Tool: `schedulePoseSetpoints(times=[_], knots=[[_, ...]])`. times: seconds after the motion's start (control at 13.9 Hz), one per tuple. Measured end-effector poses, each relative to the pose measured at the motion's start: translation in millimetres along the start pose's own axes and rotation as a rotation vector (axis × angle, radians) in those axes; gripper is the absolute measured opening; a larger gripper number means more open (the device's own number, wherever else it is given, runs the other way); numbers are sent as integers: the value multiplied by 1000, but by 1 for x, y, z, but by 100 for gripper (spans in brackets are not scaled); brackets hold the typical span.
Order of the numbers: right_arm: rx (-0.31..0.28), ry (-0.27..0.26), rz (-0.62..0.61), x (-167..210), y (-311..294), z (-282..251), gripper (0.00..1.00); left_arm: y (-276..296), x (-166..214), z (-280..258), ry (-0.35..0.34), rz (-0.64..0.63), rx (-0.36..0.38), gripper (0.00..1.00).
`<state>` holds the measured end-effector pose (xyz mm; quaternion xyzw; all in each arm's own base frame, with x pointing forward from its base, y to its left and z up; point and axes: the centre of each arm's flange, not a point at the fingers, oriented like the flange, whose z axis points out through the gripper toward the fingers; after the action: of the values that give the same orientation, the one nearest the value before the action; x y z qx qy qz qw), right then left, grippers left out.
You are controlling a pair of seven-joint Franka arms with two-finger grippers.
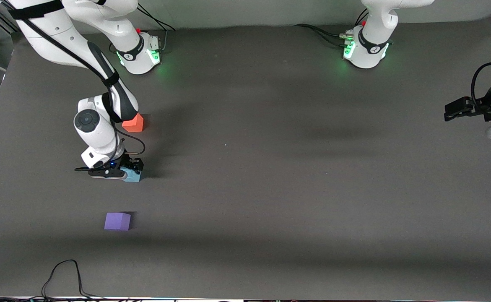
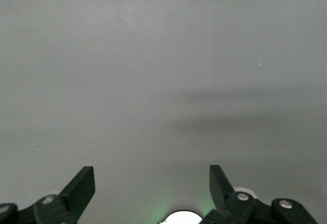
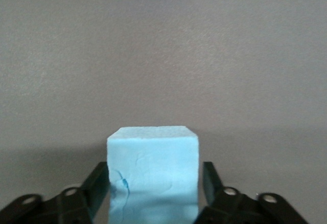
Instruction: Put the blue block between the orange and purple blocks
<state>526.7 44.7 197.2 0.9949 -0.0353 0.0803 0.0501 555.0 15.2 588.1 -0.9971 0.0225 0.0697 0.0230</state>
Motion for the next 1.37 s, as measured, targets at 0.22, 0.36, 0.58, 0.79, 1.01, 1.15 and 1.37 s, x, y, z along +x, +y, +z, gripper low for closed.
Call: schedulePoseSetpoints(times=[0.22, 0.36, 0.58, 0.79, 1.01, 1.15, 1.37], knots=[[-30, -19, 23, 15, 10, -43, 100, 0, 0, 0, 0, 0, 0, 100], [-37, 4, 46, 26, 18, -96, 100, -1, 0, -2, 4, -1, 0, 100], [16, 3, 103, 29, 32, -177, 100, -8, -1, -14, 31, -16, -3, 100], [118, -86, 84, 39, 45, -261, 100, -13, -2, -25, 54, -23, -3, 100], [129, -121, 68, 56, 67, -328, 100, -12, -2, -25, 55, -23, -4, 100], [130, -121, 41, 62, 82, -359, 100, -12, -2, -25, 55, -23, -5, 100], [129, -129, 26, 64, 93, -372, 100, -12, -2, -25, 55, -23, -6, 100]])
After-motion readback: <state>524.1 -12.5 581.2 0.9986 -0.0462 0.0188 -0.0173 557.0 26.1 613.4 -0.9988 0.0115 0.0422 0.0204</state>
